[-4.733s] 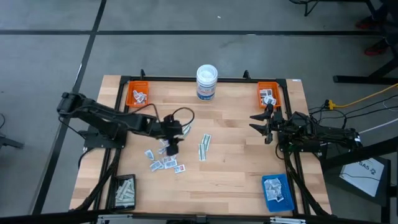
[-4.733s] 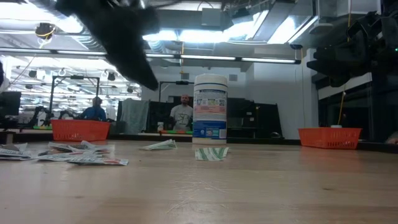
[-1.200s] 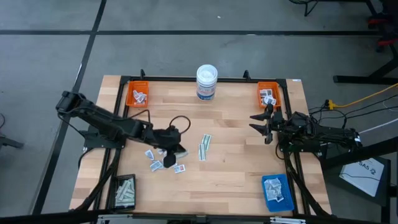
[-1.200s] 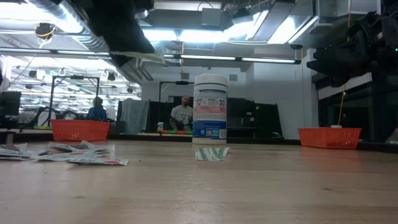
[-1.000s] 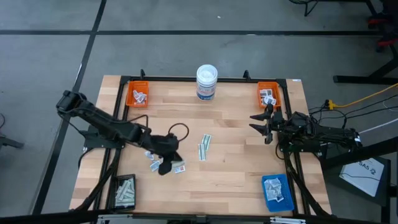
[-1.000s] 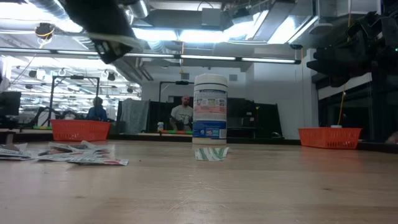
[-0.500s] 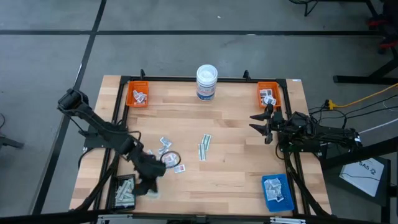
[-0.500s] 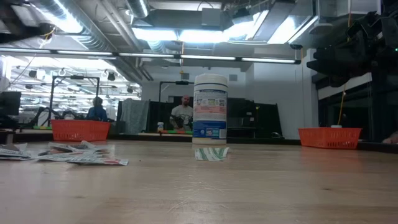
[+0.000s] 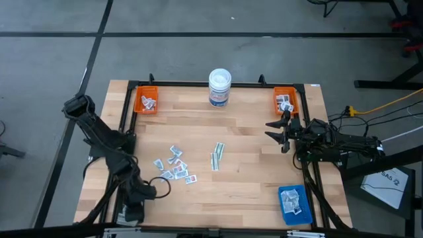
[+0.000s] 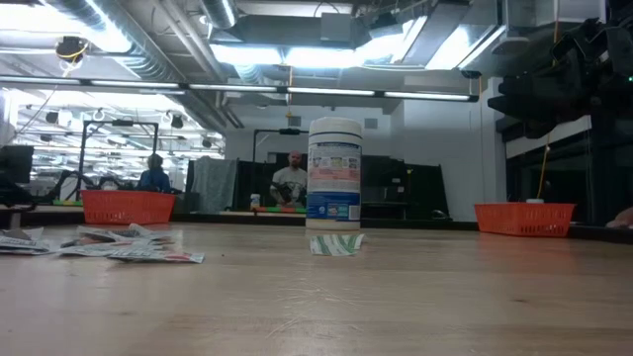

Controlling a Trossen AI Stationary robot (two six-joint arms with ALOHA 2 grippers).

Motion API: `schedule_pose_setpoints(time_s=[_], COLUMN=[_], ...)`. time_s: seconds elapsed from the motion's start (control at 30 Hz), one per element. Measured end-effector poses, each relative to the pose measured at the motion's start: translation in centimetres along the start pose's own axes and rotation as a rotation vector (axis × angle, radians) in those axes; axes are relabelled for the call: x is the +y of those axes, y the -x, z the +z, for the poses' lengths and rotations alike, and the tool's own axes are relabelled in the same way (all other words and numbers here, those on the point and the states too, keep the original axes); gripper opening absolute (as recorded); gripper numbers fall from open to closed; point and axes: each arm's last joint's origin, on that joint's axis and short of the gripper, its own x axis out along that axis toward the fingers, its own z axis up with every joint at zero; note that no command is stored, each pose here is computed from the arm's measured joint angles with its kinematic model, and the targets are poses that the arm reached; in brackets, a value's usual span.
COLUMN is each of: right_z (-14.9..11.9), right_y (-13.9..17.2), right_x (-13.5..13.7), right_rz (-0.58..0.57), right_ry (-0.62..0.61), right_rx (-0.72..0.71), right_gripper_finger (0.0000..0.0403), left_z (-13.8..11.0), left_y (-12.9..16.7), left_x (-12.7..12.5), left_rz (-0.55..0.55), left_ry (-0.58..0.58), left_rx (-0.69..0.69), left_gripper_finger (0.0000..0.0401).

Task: Pick & Place First Aid Supplies
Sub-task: Put the green bandage pack into the black bin

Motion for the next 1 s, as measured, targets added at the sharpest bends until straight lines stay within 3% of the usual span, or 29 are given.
schedule_pose_setpoints(time_s=[0.17, 0.3, 0.77, 1.0], right_z=[0.0, 0.0, 0.0, 0.0], right_y=[0.0, 0.0, 0.0, 0.0], right_x=[0.0, 0.0, 0.0, 0.0], right_rz=[0.000, 0.000, 0.000, 0.000], right_ry=[0.000, 0.000, 0.000, 0.000], right_rx=[-0.001, 0.000, 0.000, 0.000], right_gripper_finger=[0.0191, 0.0191, 0.0191, 0.0191], left_z=[-1.0, -1.2, -1.0, -0.4], left_y=[-0.1, 0.1, 0.2, 0.3], left_x=[2.1, 2.9, 3.4, 3.0], left_rz=[0.213, 0.298, 0.355, 0.319], left_ry=[0.131, 0.166, 0.250, 0.164], left_rx=[0.013, 0.016, -0.078, -0.141], left_gripper_finger=[0.0002, 0.0001, 0.0040, 0.0092])
